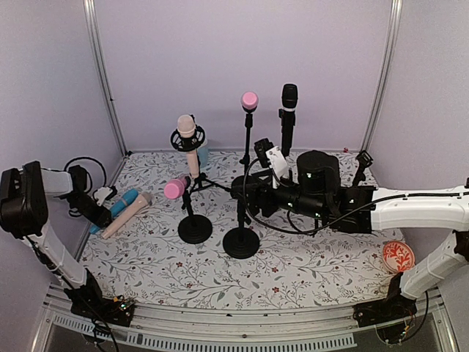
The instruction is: Remove the microphone from the stand
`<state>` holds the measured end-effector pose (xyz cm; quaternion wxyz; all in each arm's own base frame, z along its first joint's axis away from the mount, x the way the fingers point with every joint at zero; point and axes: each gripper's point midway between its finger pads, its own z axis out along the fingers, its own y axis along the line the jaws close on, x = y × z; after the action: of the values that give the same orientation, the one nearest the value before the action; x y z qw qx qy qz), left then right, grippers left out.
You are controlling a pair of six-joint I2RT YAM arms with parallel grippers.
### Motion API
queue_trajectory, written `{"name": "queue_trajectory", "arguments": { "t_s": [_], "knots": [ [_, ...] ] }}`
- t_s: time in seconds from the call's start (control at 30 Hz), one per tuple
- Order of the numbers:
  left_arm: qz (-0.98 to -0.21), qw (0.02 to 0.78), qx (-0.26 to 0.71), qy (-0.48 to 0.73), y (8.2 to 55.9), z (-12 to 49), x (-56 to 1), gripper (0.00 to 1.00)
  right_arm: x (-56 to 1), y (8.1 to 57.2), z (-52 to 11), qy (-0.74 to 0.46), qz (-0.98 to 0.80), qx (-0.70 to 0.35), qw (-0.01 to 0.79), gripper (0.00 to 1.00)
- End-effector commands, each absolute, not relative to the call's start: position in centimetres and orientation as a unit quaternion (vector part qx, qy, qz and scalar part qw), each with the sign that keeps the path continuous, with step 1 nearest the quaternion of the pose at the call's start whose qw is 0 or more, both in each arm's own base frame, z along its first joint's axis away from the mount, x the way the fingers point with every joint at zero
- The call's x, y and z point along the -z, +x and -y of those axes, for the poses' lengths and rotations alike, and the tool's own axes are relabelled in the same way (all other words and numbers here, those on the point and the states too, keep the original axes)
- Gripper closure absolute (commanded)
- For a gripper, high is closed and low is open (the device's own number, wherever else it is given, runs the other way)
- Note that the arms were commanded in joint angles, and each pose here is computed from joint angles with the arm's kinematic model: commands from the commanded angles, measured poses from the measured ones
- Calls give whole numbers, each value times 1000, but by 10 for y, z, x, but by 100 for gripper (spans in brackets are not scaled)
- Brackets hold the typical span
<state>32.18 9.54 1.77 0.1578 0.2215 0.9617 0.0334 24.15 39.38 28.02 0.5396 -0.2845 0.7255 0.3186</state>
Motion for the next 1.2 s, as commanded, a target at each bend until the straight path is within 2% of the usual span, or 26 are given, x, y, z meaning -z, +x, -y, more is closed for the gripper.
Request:
{"name": "queue_trajectory", "arguments": {
  "t_s": [0.0,0.07,0.13,0.27,0.47,0.57,0.7,0.8,1.17],
  "knots": [
    [-956,207,6,209,336,-82,-59,38,-274,254,-403,-296,-731,-290,542,24],
    [-950,233,29,204,344,-72,-84,24,-266,259,-407,-302,-736,-273,541,27],
    [-943,257,58,203,350,-58,-112,17,-260,265,-411,-307,-739,-258,542,30],
    [-921,301,81,233,357,-20,-159,13,-251,273,-417,-319,-742,-239,539,36],
    [-890,323,106,305,349,55,-190,11,-238,275,-419,-326,-748,-240,526,48],
    [-879,322,120,331,345,85,-196,11,-236,275,-417,-324,-750,-244,522,61],
    [-871,320,128,350,342,109,-200,11,-243,279,-405,-314,-749,-241,531,89],
    [-867,321,131,357,341,119,-203,11,-252,286,-389,-304,-747,-225,546,99],
    [-857,329,134,374,334,133,-211,12,-261,323,-284,-271,-762,-104,579,100]
  ]
}}
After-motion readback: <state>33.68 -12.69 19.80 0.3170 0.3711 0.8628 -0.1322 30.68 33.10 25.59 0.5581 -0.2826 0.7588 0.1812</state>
